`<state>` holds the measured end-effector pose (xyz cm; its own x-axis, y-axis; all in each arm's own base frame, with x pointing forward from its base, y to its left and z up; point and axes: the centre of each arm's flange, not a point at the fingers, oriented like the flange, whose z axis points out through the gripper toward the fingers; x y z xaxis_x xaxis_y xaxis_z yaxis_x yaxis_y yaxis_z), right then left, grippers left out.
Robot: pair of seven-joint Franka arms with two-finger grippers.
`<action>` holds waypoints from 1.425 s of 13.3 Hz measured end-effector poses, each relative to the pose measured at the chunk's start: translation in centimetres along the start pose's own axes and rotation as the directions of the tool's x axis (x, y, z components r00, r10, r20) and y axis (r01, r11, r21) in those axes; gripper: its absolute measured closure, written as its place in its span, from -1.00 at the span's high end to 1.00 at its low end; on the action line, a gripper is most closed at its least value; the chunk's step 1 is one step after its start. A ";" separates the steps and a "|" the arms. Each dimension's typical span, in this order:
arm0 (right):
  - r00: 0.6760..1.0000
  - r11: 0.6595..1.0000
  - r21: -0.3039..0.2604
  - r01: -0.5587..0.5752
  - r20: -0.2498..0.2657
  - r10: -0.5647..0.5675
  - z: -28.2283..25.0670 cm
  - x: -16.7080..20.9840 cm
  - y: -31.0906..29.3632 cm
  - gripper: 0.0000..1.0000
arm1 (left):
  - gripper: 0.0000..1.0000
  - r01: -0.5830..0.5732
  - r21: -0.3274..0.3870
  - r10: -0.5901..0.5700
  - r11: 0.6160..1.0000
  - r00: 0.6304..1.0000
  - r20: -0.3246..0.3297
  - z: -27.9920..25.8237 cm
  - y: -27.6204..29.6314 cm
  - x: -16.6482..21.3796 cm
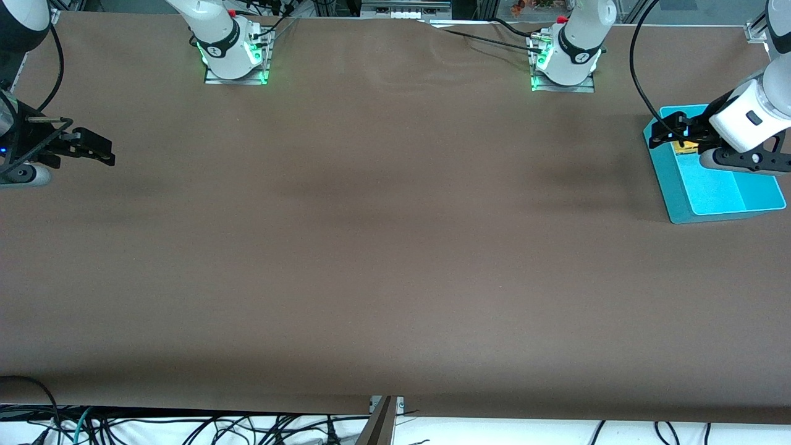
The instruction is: Wind and store yellow beetle car
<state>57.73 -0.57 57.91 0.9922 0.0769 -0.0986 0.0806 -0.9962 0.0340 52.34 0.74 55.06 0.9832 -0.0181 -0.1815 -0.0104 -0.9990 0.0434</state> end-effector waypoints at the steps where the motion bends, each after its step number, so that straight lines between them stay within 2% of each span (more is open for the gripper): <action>1: 1.000 1.000 0.000 0.000 0.000 0.000 0.0 0.0 0.0 1.00 | 1.00 0.018 -0.007 -0.018 1.000 1.000 -0.007 -0.5 0.0 0.0; 4: 1.000 1.000 0.000 -0.001 0.000 0.001 0.0 0.0 0.0 1.00 | 1.00 0.025 -0.009 -0.025 1.000 0.999 -0.038 -1.9 -0.3 0.0; 7: 1.000 1.000 0.000 -0.002 0.000 0.002 0.0 0.0 0.1 1.00 | 1.00 -0.051 -0.010 0.051 0.999 0.998 -0.042 -2.1 -1.4 -0.1; 10: 1.000 1.000 0.000 -0.003 0.000 0.003 0.0 0.0 0.2 1.00 | 1.00 -0.054 -0.004 0.053 0.999 0.995 -0.089 -2.7 -1.6 0.4; 15: 1.000 1.000 0.000 -0.003 0.000 0.003 0.0 0.0 0.2 1.00 | 1.00 0.037 -0.002 -0.037 0.999 0.992 -0.123 -3.0 -1.9 0.7; 19: 1.000 1.000 0.000 -0.003 0.000 0.003 0.0 0.0 0.2 1.00 | 1.00 0.059 -0.004 -0.059 0.998 0.987 -0.149 -3.3 -1.8 1.0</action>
<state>57.73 -0.74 57.91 0.9924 0.0738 -0.0986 0.0774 -0.9964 0.0340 53.93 2.66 58.00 0.9983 0.0470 -0.0353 0.0483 -0.9982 0.0361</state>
